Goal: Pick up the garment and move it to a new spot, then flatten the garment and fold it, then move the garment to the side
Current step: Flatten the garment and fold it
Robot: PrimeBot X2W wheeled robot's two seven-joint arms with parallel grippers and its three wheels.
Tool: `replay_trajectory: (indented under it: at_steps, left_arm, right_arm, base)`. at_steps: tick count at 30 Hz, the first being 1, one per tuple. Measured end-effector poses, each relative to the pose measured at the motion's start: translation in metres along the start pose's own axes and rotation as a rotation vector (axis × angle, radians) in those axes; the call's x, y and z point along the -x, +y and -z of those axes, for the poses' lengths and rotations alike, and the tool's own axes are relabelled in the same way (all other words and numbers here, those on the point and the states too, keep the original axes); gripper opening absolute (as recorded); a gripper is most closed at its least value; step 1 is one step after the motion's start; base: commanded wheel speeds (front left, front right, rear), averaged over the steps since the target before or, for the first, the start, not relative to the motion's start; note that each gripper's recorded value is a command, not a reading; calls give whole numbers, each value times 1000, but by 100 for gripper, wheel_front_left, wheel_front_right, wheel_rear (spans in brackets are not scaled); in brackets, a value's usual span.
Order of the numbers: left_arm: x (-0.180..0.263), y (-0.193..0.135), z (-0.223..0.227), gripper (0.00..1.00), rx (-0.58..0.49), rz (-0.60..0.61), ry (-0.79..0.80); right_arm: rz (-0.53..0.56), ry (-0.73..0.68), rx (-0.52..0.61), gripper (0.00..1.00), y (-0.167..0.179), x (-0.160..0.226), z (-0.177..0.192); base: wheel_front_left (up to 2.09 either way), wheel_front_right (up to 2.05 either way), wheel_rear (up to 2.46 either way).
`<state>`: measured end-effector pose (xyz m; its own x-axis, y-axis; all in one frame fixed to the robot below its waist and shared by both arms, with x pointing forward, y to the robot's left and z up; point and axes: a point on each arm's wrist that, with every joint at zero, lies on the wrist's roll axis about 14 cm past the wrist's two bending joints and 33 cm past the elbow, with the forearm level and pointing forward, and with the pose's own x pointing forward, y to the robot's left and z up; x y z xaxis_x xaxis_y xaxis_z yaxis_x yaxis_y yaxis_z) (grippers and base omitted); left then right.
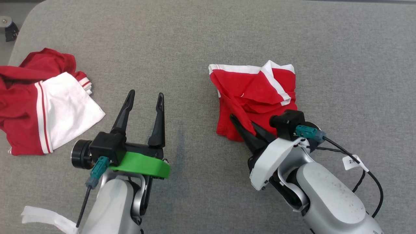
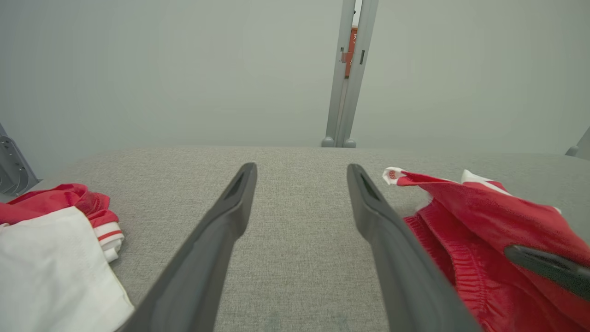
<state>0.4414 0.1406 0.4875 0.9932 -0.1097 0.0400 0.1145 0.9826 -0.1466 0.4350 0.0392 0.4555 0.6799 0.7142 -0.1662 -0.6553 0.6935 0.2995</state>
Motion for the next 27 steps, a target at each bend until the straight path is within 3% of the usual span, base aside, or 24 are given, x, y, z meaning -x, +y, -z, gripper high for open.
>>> replay_trajectory:
  at_steps: [1, 3, 8, 12, 19, 27]
  left_arm:
    - [0, 0, 0, 100, 1, 0, 1]
    - [0, 0, 2, 100, 3, -1, 4]
    - [-2, -2, 2, 100, 5, -1, 3]
    - [-3, -4, 0, 100, 1, 6, -3]
    - [-4, -4, -2, 100, -14, 3, -11]
    - [-2, -4, -5, 100, -28, 8, -19]
  right_arm:
    - [-3, 7, 0, 15, 1, -1, 3]
    - [-9, -15, -2, 100, 2, -2, 2]
    - [-22, -159, 51, 100, 3, 1, -25]
    - [30, -304, 104, 100, -15, 15, -59]
    - [305, -438, 162, 100, -84, 75, -90]
    - [568, -421, 177, 100, -129, 147, -80]
  base:
    - [0, 0, 0]
    - [0, 0, 0]
    - [0, 0, 0]
    - [0, 0, 0]
    - [0, 0, 0]
    - [0, 0, 0]
